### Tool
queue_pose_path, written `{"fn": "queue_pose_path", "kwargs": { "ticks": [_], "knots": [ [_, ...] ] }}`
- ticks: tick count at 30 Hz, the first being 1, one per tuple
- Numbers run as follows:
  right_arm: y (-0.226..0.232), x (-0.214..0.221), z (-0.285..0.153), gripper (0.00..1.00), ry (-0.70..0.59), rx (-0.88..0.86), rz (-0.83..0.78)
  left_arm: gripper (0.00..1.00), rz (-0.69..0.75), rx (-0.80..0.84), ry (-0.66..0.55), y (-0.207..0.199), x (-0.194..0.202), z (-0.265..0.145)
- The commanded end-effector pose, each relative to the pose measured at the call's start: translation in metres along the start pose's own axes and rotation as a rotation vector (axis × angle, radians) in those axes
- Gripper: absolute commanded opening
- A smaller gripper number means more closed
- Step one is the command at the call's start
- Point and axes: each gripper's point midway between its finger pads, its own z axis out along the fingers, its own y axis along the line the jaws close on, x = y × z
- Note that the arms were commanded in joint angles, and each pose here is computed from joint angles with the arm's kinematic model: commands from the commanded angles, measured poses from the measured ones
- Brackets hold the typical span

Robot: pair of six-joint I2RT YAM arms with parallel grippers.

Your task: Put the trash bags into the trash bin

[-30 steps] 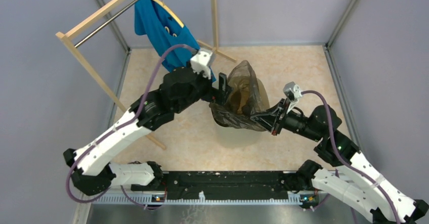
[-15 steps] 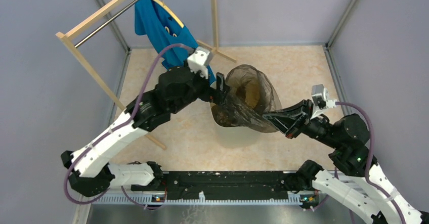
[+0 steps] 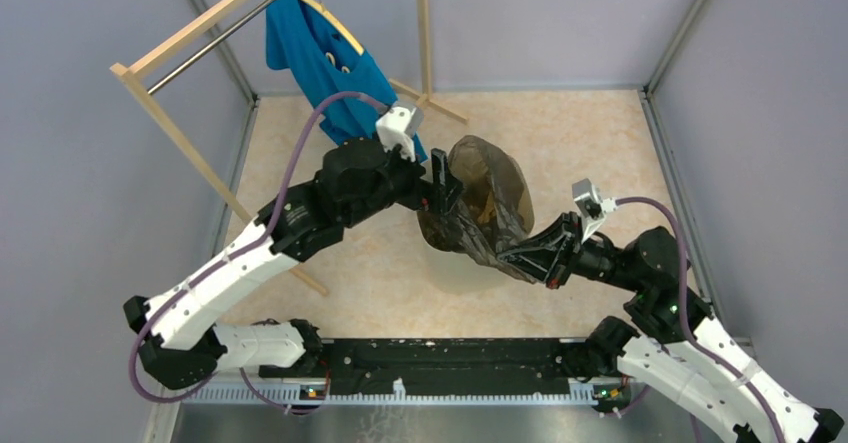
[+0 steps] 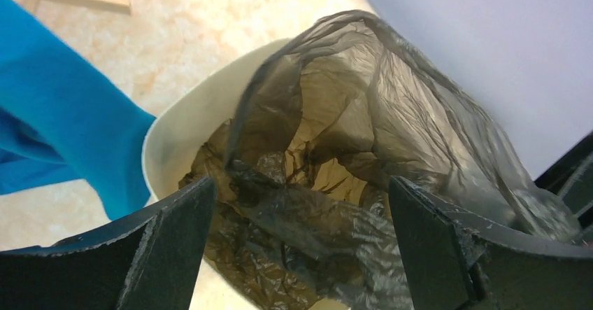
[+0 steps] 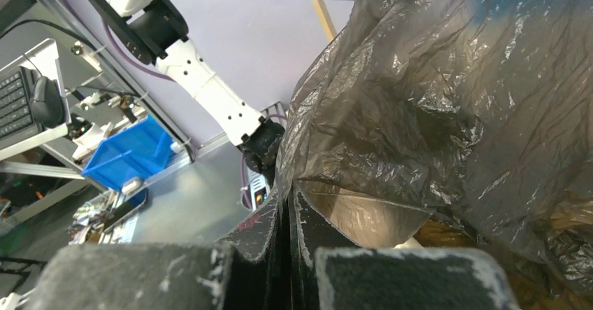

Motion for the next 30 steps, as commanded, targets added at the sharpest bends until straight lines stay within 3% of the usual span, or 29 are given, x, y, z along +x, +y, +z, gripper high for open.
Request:
{"fn": "queue_pose_path", "kwargs": {
  "ticks": [1, 4, 6, 10, 12, 17, 20, 23, 30],
  "knots": [
    [0.010, -0.009, 0.001, 0.00, -0.030, -0.043, 0.002, 0.99, -0.024, 0.017, 0.051, -0.007, 0.009, 0.017],
    [0.009, -0.008, -0.002, 0.00, -0.023, -0.027, 0.010, 0.92, 0.002, -0.007, 0.117, -0.001, 0.027, 0.027],
    [0.007, -0.008, -0.003, 0.00, -0.022, -0.009, 0.011, 0.80, 0.009, -0.006, 0.141, 0.000, 0.035, 0.029],
    [0.002, -0.010, -0.007, 0.00, -0.035, 0.038, 0.010, 0.46, 0.000, -0.019, 0.127, 0.006, 0.038, 0.019],
    [-0.015, -0.013, -0.011, 0.00, -0.054, 0.147, 0.033, 0.29, -0.018, -0.026, 0.089, 0.010, 0.033, 0.006],
    [-0.051, -0.006, -0.023, 0.01, -0.089, 0.373, 0.165, 0.00, -0.085, 0.027, 0.003, 0.013, 0.038, -0.022],
    [-0.052, -0.003, -0.025, 0.04, -0.085, 0.391, 0.200, 0.00, -0.122, 0.089, -0.054, 0.010, 0.041, -0.038],
    [-0.055, -0.007, -0.031, 0.15, -0.096, 0.438, 0.225, 0.00, -0.145, 0.132, -0.096, 0.010, 0.044, -0.052],
    [-0.070, -0.009, -0.046, 0.12, -0.099, 0.577, 0.253, 0.00, -0.209, 0.232, -0.139, 0.008, 0.065, -0.072]
  ]
}}
